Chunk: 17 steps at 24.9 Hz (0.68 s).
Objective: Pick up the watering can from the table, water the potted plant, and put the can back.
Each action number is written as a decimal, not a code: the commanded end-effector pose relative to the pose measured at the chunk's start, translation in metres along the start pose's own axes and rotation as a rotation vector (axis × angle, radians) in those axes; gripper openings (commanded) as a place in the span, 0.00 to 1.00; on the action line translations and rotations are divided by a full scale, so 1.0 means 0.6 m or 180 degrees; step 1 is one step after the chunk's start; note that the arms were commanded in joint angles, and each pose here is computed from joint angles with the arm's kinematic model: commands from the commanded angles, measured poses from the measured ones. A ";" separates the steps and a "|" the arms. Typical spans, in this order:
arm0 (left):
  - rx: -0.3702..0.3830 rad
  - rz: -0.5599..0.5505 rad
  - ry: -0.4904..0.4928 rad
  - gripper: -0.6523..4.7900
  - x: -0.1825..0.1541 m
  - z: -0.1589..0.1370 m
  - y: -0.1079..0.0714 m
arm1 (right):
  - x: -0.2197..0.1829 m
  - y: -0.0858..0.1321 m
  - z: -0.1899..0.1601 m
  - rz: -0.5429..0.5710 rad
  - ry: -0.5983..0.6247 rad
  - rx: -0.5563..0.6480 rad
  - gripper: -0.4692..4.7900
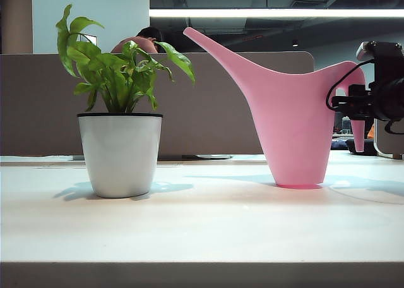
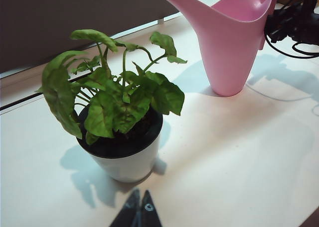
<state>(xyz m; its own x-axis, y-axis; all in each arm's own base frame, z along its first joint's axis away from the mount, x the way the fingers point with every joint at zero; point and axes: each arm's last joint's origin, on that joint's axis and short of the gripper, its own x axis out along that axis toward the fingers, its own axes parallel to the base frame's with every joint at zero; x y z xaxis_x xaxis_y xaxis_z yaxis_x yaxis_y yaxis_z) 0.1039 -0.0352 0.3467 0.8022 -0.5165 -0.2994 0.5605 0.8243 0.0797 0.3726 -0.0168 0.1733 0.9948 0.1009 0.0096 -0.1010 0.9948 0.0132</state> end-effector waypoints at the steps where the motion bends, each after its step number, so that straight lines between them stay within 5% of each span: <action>1: 0.0014 0.0014 -0.0044 0.11 -0.003 0.004 0.000 | -0.003 0.002 0.007 0.0011 -0.0115 0.0027 0.31; 5: 0.0015 0.0014 -0.0044 0.11 -0.003 0.004 0.000 | -0.005 0.002 -0.001 0.0012 -0.0002 0.0045 0.35; 8: 0.0015 0.0014 -0.0045 0.11 -0.003 0.004 0.000 | -0.005 0.002 -0.005 0.0009 0.0071 0.0056 0.53; 14: 0.0014 0.0014 -0.0044 0.11 -0.003 0.004 0.000 | -0.011 0.004 -0.003 0.0076 0.0198 0.0076 0.54; 17: 0.0014 0.0013 -0.0045 0.11 -0.003 0.004 0.000 | -0.026 0.005 0.007 0.0070 0.0216 0.0068 0.62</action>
<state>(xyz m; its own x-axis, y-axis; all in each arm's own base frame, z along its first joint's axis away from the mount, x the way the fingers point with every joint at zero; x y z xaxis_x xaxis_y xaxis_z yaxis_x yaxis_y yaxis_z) 0.1038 -0.0352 0.3467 0.8023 -0.5165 -0.2991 0.5605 0.8243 0.0798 0.3599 -0.0157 0.1709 0.9894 0.1197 -0.0827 -0.1167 0.9923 0.0405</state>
